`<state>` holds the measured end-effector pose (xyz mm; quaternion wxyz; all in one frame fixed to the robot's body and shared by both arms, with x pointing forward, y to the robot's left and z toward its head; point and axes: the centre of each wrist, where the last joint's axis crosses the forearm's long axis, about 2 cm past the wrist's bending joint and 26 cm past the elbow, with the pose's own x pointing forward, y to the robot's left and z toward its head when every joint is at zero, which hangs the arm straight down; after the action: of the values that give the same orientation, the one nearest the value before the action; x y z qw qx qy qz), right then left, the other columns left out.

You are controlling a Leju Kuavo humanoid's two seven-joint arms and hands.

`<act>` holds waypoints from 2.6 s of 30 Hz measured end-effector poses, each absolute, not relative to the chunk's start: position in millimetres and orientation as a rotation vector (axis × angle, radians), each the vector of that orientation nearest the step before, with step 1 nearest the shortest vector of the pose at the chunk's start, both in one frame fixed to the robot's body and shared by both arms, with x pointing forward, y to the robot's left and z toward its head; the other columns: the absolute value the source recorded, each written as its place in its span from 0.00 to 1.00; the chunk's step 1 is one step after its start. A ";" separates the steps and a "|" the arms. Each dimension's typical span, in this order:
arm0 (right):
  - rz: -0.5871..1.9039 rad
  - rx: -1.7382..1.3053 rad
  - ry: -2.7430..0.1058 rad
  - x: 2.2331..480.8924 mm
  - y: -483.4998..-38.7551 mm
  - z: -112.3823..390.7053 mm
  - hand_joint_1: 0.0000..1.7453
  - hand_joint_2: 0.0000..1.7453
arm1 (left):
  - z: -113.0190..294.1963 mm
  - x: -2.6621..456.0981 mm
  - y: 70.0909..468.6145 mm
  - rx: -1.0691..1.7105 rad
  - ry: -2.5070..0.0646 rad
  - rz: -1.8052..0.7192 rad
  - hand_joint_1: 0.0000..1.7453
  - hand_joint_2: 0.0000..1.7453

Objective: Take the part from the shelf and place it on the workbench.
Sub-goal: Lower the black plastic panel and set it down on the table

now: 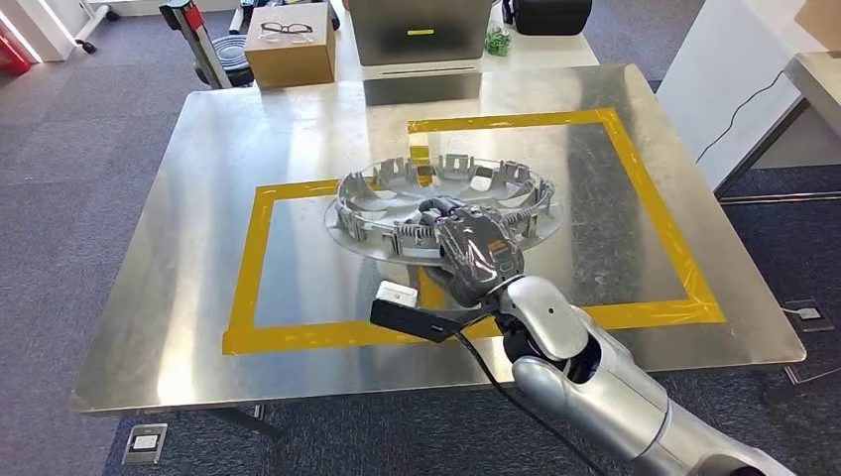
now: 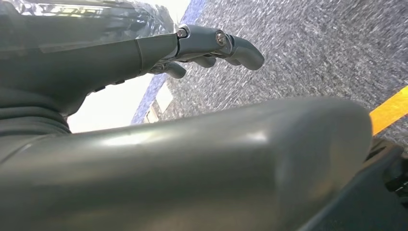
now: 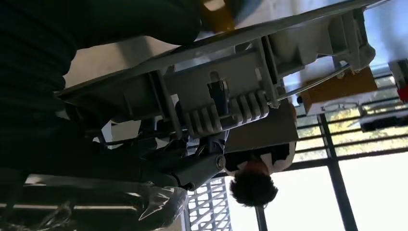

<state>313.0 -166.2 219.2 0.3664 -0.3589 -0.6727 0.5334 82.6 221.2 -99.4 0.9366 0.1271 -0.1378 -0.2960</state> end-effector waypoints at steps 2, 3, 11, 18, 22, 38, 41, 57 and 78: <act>1.484 -0.933 -1.637 314.5 -161.8 215.6 1.00 1.00 | -99.3 83.2 221.2 0.262 -0.290 -0.611 0.00 1.00; 1.523 -0.933 -1.608 315.5 -159.9 214.7 1.00 1.00 | -99.2 83.8 221.2 0.263 -0.294 -0.613 0.00 1.00; 1.670 -0.911 -1.312 329.8 -153.8 194.3 1.00 1.00 | -98.4 88.1 220.5 0.241 -0.302 -0.625 0.00 1.00; 1.629 -0.996 -1.067 345.4 -164.1 167.5 1.00 1.00 | -97.8 89.2 217.7 0.239 -0.304 -0.637 0.00 1.00; 1.601 -1.040 -0.889 353.6 -175.3 153.3 1.00 1.00 | -97.6 89.4 216.5 0.242 -0.296 -0.642 0.00 1.00; 1.635 -1.412 -0.313 377.9 -241.5 125.8 0.75 0.75 | -96.4 91.7 211.4 0.232 -0.294 -0.697 0.00 1.00; 1.595 -1.346 -0.297 377.8 -250.0 123.8 0.00 0.00 | -96.0 93.0 210.6 0.234 -0.308 -0.711 0.00 1.00; 1.212 -1.292 -1.100 375.9 -232.4 141.0 0.00 0.00 | -95.9 90.1 210.4 0.274 -0.427 -0.699 0.00 0.00; -0.354 0.027 -2.189 265.7 -240.0 232.2 0.00 0.00 | -102.4 61.4 219.5 0.244 -0.426 -0.573 0.00 0.00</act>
<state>265.7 -240.0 232.2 0.4458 0.0109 -0.8836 -0.1431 61.4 219.5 -102.4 0.9296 0.1192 -0.2081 -0.2799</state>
